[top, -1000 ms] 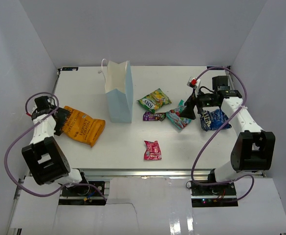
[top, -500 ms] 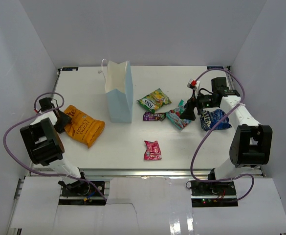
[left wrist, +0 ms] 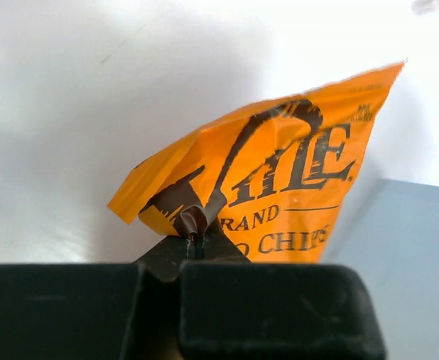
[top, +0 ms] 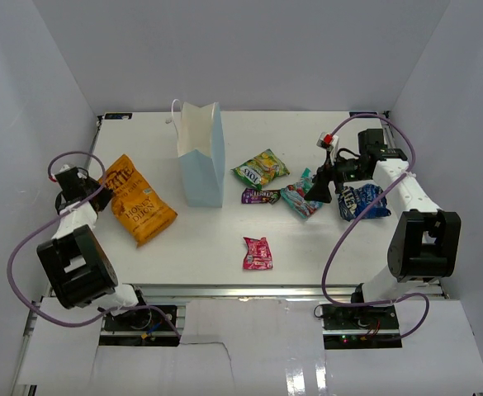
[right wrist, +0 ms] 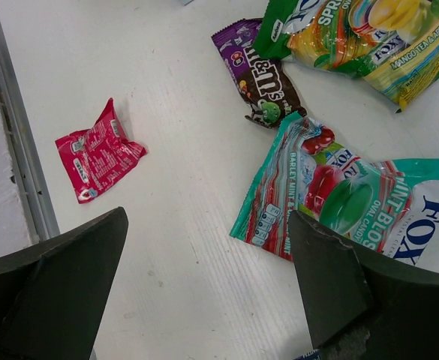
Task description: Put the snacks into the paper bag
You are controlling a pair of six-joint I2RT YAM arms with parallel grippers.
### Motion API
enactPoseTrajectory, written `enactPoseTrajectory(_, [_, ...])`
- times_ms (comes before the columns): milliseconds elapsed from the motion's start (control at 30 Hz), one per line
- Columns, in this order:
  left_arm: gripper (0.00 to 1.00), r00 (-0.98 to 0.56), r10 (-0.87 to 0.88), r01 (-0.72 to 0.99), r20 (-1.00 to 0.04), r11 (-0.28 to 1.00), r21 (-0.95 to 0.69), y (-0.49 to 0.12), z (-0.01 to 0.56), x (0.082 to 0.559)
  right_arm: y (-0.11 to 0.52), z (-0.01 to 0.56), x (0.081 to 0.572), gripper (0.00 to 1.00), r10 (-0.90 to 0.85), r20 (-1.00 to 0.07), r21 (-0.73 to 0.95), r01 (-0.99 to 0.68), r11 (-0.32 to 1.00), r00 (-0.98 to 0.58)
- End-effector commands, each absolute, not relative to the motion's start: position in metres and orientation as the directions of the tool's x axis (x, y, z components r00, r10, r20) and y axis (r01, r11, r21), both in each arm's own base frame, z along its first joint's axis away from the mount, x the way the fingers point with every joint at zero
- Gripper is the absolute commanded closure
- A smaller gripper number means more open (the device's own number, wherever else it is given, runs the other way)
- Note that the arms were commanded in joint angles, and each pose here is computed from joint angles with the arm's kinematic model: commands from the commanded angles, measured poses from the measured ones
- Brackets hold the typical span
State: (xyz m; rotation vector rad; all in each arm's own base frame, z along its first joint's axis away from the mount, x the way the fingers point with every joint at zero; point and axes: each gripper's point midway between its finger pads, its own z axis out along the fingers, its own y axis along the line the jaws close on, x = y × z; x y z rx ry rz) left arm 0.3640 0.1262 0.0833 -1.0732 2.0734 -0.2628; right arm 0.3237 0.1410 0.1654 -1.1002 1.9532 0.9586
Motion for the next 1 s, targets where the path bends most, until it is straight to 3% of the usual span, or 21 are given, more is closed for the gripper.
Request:
enactPoseTrajectory(0, [1.00, -0.207, -0.735, -0.423, -0.645, 0.662, -0.618, 0.119, 0.156, 0.383, 0.142, 0.185, 0.325, 0.07, -0.374, -0.852, 0.236, -0.908, 0.347, -0.365])
enactPoseTrajectory(267, [1.00, -0.061, -0.751, -0.157, -0.657, 0.658, -0.737, 0.095, 0.263, 0.389, 0.144, 0.192, 0.324, 0.07, -0.359, -0.861, 0.242, -0.910, 0.336, -0.361])
enactPoseTrajectory(967, [1.00, 0.076, -0.878, 0.133, -0.473, 0.479, -0.867, 0.081, 0.439, 0.398, 0.147, 0.195, 0.319, 0.06, -0.340, -0.867, 0.254, -0.910, 0.327, -0.364])
